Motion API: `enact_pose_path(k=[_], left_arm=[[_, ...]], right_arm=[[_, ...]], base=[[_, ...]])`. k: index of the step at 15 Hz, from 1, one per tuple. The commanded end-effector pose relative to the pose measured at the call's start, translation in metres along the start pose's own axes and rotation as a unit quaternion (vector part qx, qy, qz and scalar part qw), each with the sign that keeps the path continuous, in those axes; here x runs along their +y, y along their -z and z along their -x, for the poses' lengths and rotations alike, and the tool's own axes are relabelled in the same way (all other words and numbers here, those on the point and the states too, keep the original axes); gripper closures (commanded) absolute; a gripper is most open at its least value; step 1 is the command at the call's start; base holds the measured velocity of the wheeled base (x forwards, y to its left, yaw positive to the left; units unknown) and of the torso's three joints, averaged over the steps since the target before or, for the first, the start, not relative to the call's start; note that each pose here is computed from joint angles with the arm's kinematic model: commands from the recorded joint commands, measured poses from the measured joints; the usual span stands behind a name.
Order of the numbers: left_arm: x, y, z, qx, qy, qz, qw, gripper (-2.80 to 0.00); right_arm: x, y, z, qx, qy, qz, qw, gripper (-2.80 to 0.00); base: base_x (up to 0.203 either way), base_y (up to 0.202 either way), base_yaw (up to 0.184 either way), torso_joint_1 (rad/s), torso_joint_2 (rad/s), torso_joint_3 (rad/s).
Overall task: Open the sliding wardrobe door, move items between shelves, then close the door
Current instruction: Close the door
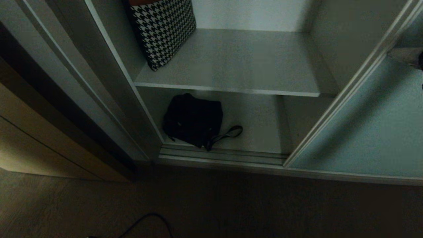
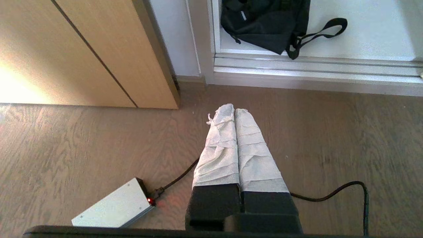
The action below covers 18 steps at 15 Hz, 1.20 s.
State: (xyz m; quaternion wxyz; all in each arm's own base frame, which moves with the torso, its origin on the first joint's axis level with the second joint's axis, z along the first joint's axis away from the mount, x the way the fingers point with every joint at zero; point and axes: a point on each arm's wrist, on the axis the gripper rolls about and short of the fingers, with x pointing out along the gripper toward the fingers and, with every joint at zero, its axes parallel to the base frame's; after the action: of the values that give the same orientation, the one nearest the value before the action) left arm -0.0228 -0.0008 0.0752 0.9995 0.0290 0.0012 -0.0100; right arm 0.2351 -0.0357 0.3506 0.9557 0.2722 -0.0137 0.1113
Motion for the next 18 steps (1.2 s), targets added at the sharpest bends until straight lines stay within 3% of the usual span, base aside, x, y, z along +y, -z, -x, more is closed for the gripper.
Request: enact_pose_path(k=[1, 8, 13, 18], left_arm=[[0.0, 0.0, 0.0, 0.001, 0.0, 0.0, 1.0, 0.0], [0.0, 0.0, 0.0, 0.0, 0.0, 0.0, 1.0, 0.0], [0.0, 0.0, 0.0, 0.001, 0.0, 0.0, 1.0, 0.0], [0.0, 0.0, 0.0, 0.0, 0.0, 0.0, 1.0, 0.0]], right_arm=[[0.002, 0.003, -0.001, 0.006, -0.007, -0.002, 1.0, 0.0], [0.007, 0.005, -0.006, 0.005, -0.028, 0.001, 1.0, 0.0], [0.025, 0.003, 0.033, -0.015, -0.06, 0.013, 0.998, 0.0], [0.017, -0.008, 0.042, -0.04, -0.032, 0.007, 0.999, 0.0]], base=[[0.0, 0.0, 0.0, 0.0, 0.0, 0.0], [0.0, 0.0, 0.0, 0.0, 0.0, 0.0], [0.0, 0.0, 0.0, 0.0, 0.0, 0.0], [0.0, 0.0, 0.0, 0.0, 0.0, 0.0]])
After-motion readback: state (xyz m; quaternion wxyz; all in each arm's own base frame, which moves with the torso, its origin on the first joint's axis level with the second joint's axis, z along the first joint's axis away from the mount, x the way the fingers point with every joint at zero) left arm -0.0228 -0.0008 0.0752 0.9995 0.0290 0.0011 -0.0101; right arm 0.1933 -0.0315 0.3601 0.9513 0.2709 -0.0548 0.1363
